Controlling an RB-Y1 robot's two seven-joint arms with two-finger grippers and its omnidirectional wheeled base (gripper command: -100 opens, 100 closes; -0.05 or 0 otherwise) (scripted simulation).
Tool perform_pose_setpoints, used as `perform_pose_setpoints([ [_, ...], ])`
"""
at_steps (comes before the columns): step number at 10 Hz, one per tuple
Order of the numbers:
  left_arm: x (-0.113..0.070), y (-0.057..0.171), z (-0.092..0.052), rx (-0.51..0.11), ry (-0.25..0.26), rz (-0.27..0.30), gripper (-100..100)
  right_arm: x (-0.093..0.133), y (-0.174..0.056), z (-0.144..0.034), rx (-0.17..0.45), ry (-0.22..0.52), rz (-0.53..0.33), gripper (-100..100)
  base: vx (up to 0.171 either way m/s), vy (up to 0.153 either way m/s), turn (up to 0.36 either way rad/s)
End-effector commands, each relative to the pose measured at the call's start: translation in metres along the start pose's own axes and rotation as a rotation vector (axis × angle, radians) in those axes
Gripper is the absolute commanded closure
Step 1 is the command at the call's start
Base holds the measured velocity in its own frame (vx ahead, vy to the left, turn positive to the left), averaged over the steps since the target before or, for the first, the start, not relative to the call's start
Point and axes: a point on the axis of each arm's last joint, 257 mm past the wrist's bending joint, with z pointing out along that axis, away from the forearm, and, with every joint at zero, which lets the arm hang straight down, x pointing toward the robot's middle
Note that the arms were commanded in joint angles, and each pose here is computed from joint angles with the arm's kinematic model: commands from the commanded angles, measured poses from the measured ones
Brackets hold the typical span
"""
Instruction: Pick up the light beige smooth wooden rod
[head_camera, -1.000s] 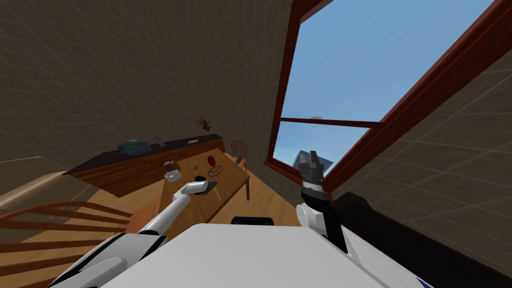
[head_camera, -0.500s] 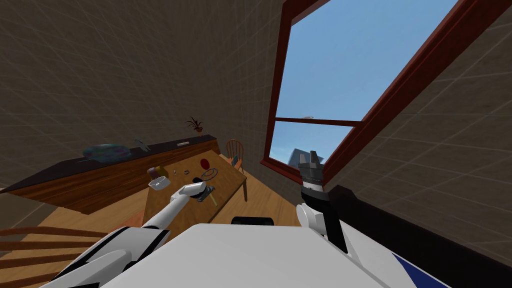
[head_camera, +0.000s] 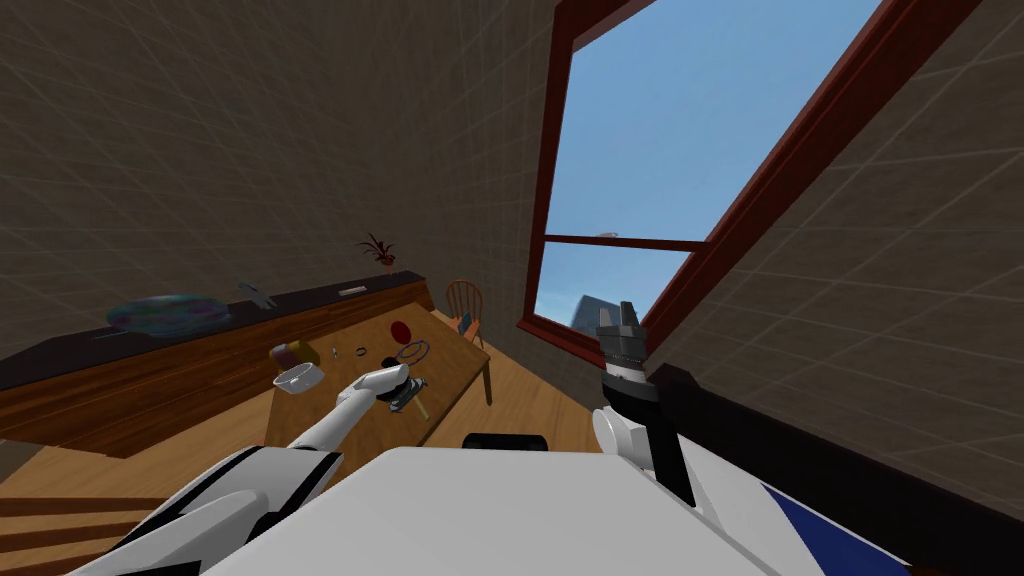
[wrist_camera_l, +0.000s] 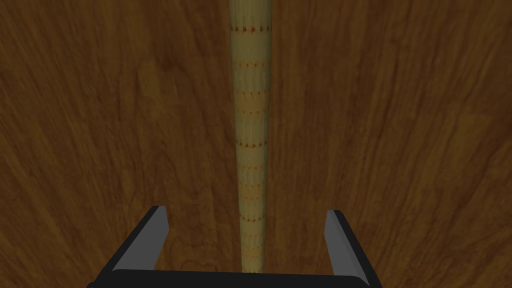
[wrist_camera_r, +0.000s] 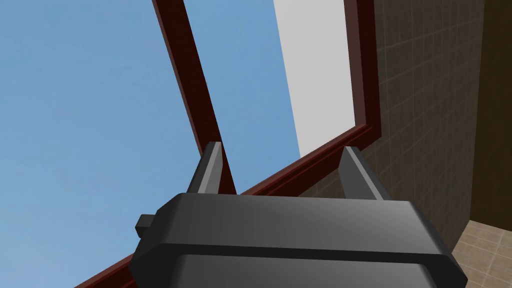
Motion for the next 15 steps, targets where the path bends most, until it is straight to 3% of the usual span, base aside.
perform_pose_setpoints([
  [1,0.000,0.000,0.000,0.000,0.000,0.000,-100,0.000,0.000,0.000,0.000,0.000,0.000,0,0.006,0.004,0.002],
  [2,0.000,0.000,0.000,-0.001,0.001,0.000,0,0.000,0.000,0.000,0.000,0.000,0.000,0,0.000,0.000,0.000],
  [3,0.004,0.007,0.006,0.002,0.002,0.008,-100,0.000,0.000,0.000,0.000,0.000,0.000,0,0.046,-0.001,0.048],
  [7,0.014,0.024,0.019,0.005,0.002,0.025,-100,0.000,0.000,0.000,0.000,0.000,0.000,0,0.071,-0.017,0.044],
  [8,0.013,0.021,0.017,0.004,0.003,0.020,-100,0.000,0.000,0.000,0.000,0.000,0.000,0,0.035,-0.006,0.013],
  [9,0.013,0.021,0.017,0.005,0.001,0.023,100,0.000,0.000,0.000,0.000,0.000,0.000,0,0.006,-0.001,-0.002],
  [13,0.013,0.022,0.017,0.004,0.002,0.022,100,0.000,0.000,0.000,0.000,0.000,0.000,0,0.000,0.000,0.000],
  [14,0.013,0.022,0.017,0.004,0.002,0.022,0,0.000,0.000,0.000,0.000,0.000,0.000,0,0.000,0.000,0.000],
  [15,0.008,0.014,0.012,0.004,0.002,0.015,100,0.000,0.000,0.000,0.000,0.000,0.000,0,-0.052,0.012,-0.071],
])
